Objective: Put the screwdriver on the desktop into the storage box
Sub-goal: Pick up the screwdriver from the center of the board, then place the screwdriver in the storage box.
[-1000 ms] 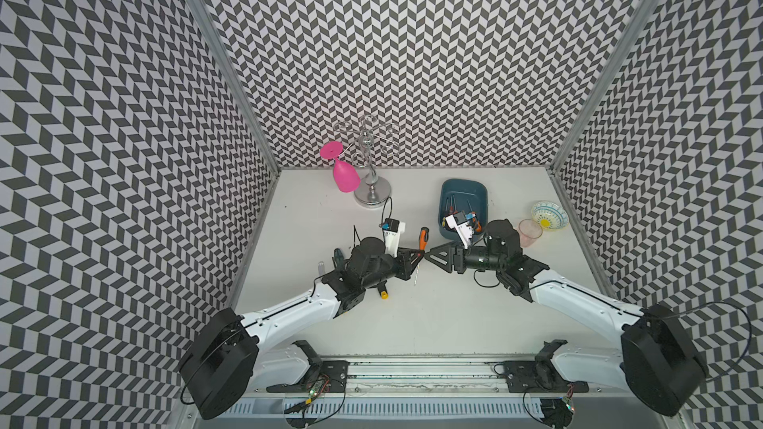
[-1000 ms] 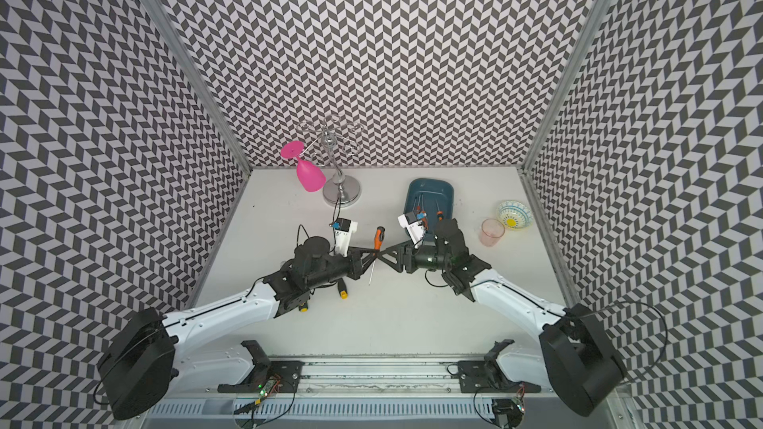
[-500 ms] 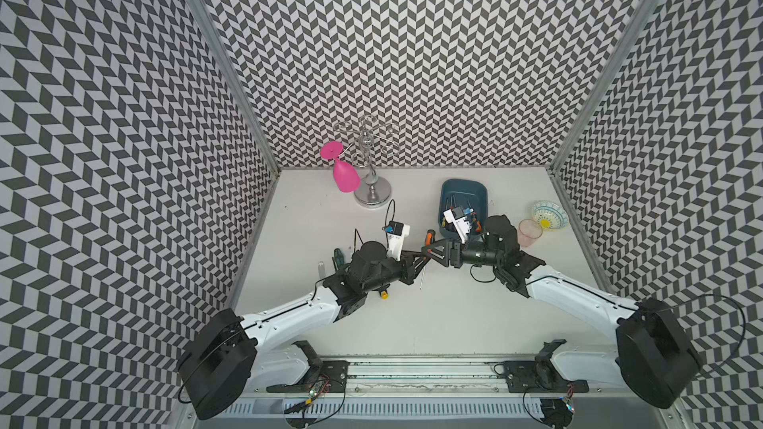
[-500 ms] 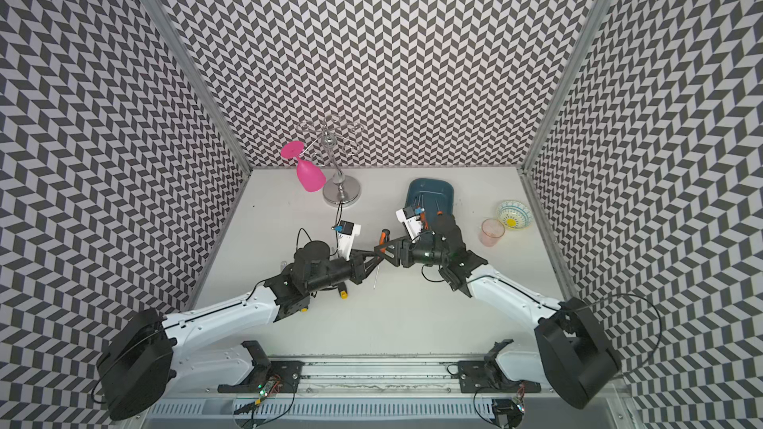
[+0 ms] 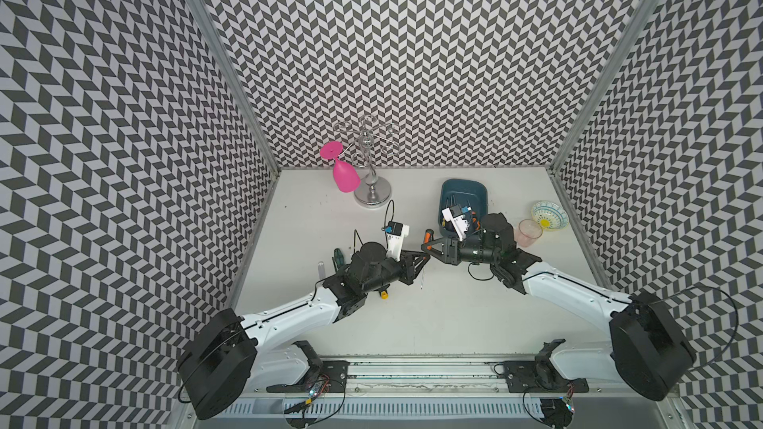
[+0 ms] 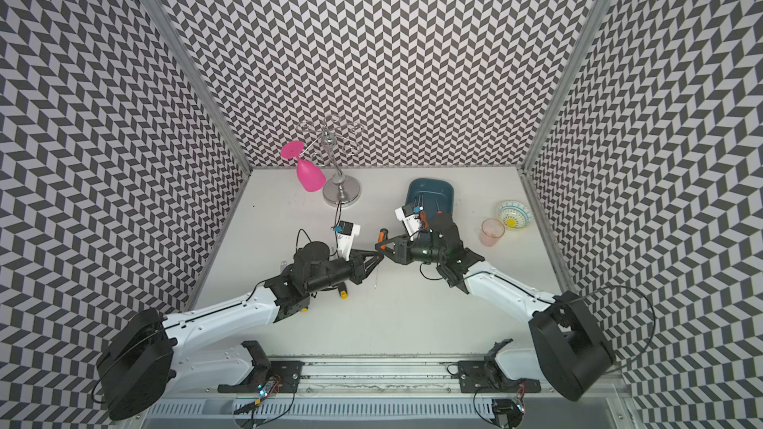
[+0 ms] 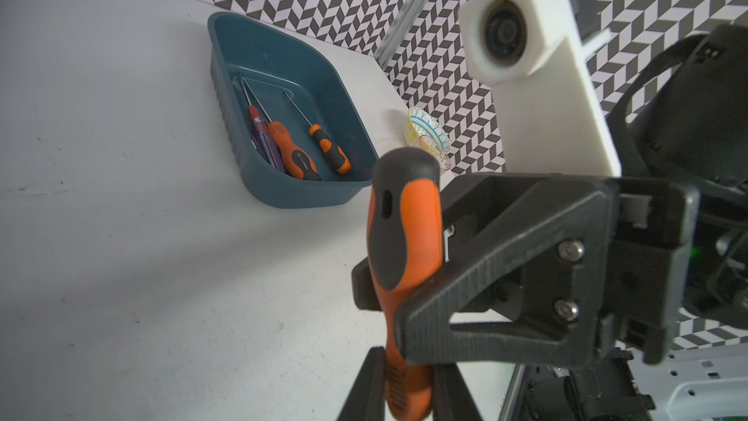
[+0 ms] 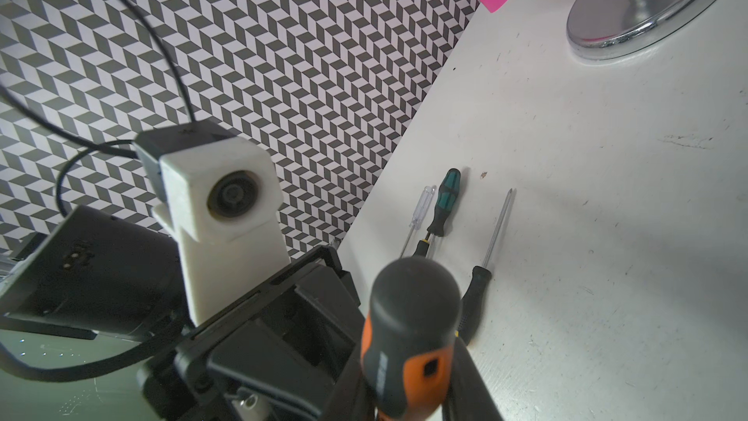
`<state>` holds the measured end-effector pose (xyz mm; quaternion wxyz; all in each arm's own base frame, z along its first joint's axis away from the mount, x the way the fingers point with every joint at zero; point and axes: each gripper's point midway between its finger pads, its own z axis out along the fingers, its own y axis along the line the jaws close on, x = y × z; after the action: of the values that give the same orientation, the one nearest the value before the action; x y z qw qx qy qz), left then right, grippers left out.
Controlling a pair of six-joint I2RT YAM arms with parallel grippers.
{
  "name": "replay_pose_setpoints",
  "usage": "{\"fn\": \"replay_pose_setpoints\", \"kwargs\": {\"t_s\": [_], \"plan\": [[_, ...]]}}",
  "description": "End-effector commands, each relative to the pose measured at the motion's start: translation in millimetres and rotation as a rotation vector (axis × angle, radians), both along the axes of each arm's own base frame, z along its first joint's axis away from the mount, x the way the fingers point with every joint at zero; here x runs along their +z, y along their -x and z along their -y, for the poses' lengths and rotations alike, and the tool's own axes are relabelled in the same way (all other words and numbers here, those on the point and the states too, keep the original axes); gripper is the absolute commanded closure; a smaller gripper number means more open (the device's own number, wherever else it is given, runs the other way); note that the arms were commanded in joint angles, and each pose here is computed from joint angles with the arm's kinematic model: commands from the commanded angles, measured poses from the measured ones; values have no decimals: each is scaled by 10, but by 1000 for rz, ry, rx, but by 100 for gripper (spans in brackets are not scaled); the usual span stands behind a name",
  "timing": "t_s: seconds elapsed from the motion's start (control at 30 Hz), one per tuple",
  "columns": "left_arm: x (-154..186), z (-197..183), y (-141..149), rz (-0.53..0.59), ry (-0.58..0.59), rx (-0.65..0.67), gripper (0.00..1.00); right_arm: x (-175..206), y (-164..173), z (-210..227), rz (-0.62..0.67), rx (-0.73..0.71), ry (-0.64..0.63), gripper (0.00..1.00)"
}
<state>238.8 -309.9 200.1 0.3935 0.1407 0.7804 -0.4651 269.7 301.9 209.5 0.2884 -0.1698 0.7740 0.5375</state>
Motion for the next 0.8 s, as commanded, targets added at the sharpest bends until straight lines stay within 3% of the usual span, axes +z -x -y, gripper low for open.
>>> {"fn": "replay_pose_setpoints", "kwargs": {"t_s": [0.0, 0.1, 0.33, 0.5, 0.77], "plan": [[44, -34, 90, 8, 16, -13, 62, 209, -179, -30, 78, -41, -16, 83], [-38, -116, 117, -12, -13, 7, 55, 220, -336, 3, 84, -94, 21, 83], [-169, -406, 157, -53, -70, 108, 55, 74, -941, 252, 37, -288, 182, 83], [-365, -639, 157, -119, -152, 202, 54, -52, -1475, 594, -16, -441, 304, 83], [-508, -829, 247, -172, -162, 252, 54, -116, -2139, 1262, 4, -715, 497, 82]]}}
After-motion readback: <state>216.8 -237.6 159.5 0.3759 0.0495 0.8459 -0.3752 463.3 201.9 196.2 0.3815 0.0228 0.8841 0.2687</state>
